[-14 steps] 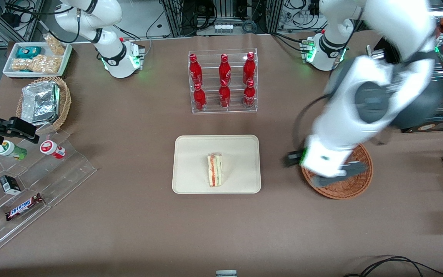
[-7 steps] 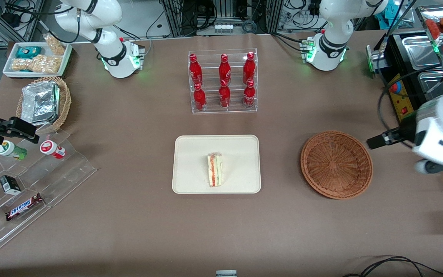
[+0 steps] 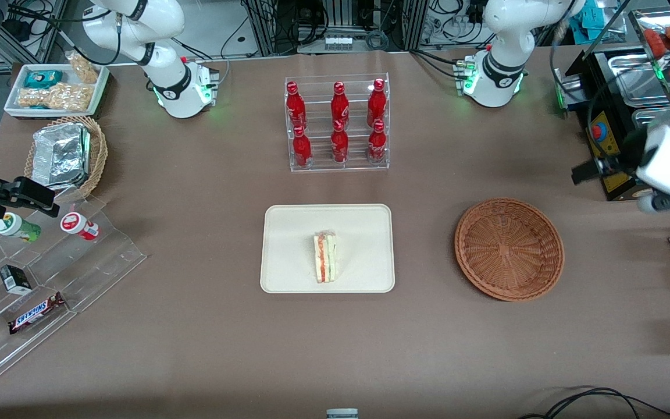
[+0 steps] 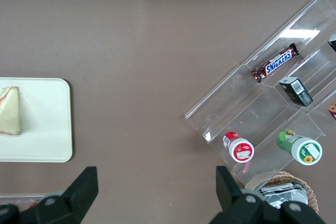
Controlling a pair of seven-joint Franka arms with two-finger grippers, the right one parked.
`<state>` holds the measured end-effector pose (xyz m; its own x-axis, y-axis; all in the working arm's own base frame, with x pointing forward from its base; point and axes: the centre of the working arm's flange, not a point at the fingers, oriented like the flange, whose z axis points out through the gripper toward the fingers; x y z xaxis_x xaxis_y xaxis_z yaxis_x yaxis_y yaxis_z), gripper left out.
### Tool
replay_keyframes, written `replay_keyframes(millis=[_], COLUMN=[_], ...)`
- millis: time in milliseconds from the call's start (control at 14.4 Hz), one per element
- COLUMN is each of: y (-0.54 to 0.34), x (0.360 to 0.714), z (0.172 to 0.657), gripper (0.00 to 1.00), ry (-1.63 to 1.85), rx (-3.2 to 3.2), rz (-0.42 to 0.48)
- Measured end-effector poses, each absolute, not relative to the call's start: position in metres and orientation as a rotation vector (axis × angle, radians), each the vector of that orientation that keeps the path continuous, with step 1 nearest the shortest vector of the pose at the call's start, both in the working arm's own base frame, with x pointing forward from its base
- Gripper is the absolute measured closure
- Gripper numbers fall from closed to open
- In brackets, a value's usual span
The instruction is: Place sandwich from basket to tray
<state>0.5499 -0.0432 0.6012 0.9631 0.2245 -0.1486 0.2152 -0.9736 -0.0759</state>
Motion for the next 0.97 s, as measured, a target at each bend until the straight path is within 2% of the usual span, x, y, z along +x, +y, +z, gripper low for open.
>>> replay_keyframes(millis=[209,487,974], y=[-0.042,-0.030,-0.031], x=[0.540,0.535,0.536], z=[0.623,0.632,0.644], gripper=[0.00,0.00,0.00], ry=[-0.318,-0.271,-0.240], rx=[-3.053,-3.051,-3.065], rz=[0.196,0.227,0.188])
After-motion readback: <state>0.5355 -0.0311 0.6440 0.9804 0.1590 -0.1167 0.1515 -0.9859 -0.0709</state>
